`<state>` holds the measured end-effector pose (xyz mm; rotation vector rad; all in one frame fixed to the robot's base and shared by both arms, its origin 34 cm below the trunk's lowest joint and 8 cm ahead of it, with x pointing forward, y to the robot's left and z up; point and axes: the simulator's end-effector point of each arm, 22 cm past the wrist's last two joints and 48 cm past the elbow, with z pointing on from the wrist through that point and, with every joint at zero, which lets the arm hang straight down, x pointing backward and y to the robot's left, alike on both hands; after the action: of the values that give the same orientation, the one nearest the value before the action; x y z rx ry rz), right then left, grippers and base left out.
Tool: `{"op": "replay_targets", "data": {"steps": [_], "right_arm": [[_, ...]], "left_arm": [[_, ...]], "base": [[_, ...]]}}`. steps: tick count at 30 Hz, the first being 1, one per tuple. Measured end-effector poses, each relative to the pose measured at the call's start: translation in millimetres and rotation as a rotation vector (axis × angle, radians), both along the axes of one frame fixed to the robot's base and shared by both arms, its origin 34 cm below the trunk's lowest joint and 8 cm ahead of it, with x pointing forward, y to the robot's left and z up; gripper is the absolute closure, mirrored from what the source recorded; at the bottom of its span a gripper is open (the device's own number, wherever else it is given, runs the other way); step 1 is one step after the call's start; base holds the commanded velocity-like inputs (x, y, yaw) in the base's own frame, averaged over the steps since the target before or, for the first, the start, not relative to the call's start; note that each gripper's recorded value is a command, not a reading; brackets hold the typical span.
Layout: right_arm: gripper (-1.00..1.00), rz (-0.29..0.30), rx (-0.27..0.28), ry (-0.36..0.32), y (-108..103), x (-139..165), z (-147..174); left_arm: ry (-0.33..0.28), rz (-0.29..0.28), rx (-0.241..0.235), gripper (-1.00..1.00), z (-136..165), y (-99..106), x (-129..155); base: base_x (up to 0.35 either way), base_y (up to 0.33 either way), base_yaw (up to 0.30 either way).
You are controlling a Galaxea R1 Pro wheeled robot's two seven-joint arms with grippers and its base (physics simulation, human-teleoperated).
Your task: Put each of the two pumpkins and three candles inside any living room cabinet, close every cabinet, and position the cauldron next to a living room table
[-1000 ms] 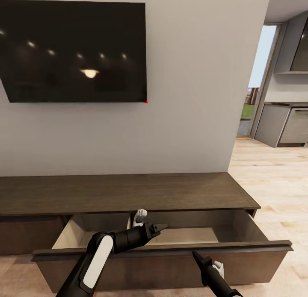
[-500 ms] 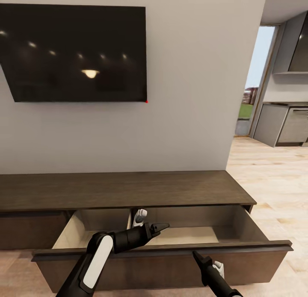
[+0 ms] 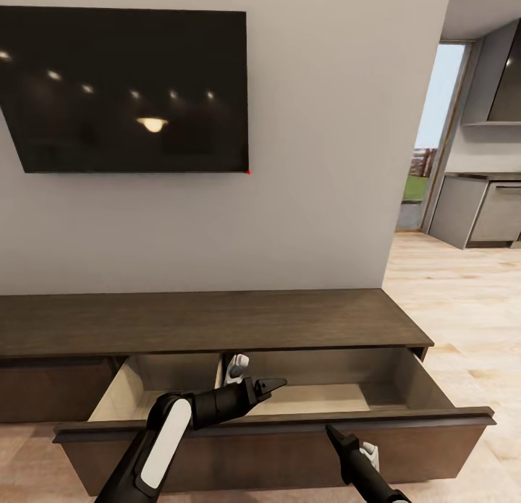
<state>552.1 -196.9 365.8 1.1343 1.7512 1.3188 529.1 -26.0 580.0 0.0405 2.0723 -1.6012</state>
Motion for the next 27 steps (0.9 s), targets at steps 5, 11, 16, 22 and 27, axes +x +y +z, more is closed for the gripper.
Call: {"op": "replay_targets", "data": {"steps": [5,11,16,22,27], "right_arm": [[1.00,0.021,-0.011,-0.002,5.0,-0.9,-0.1],[1.00,0.027,-0.012,-0.003,6.3,-1.5,0.0],[1.00,0.026,-0.011,-0.002,6.3,-1.4,0.0],[1.00,0.027,-0.011,-0.003,6.3,-1.5,0.0],[-1.00,0.023,-0.018,0.011,4.5,-4.9,-5.5]], "left_arm": [[0.006,0.000,0.001,-1.00,-2.3,0.0,-0.2],[0.007,0.000,0.002,-1.00,-3.1,-0.1,-0.4],[0.007,0.000,0.002,-1.00,-3.3,0.0,-0.3],[0.007,0.000,0.003,-1.00,-3.4,0.0,-0.4],[0.008,0.000,0.003,-1.00,-3.5,0.0,-0.2]], "base": [[-0.125,-0.054,0.000],[-0.017,-0.008,0.000],[-0.001,-0.001,0.000],[0.000,0.000,0.000],[0.000,0.000,0.000]]}}
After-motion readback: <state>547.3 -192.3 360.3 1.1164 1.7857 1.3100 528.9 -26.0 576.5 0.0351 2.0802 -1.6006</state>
